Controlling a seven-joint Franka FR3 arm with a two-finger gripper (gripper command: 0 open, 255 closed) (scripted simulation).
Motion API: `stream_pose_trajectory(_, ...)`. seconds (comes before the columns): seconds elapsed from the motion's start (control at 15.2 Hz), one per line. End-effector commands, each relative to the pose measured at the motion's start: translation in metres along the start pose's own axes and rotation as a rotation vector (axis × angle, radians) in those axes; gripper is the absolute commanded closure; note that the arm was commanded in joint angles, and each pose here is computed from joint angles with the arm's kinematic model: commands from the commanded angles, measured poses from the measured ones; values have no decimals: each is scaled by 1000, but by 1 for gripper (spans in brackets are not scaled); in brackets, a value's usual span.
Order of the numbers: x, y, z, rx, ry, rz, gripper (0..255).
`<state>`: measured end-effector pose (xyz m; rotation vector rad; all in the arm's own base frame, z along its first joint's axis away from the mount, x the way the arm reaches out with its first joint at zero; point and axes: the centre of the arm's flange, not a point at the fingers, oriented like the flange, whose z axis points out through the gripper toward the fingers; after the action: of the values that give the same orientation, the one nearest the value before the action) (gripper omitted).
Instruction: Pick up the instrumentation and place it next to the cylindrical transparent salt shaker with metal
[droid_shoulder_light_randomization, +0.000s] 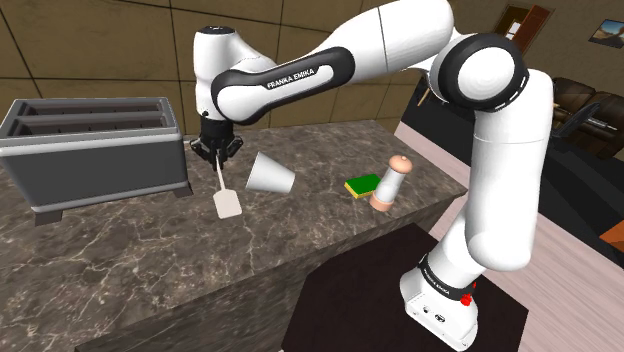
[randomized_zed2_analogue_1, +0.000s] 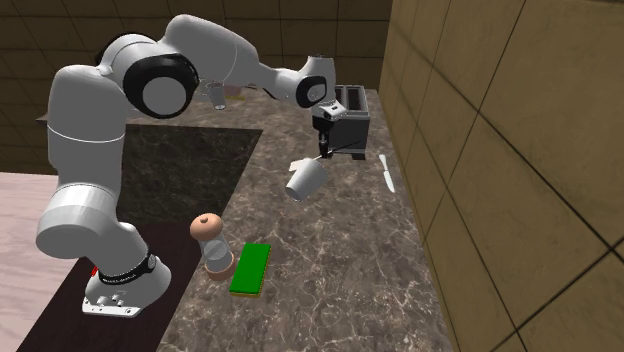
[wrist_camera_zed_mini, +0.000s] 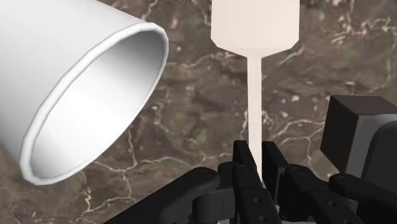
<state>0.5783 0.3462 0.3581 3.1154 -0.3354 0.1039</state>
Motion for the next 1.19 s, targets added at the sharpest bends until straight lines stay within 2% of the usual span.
stream_pose_trajectory(0.0, 1, 0, -11, 0, 0, 0, 255)
stream_pose_trajectory(1.12, 7, 0, -101, 0, 0, 0, 255)
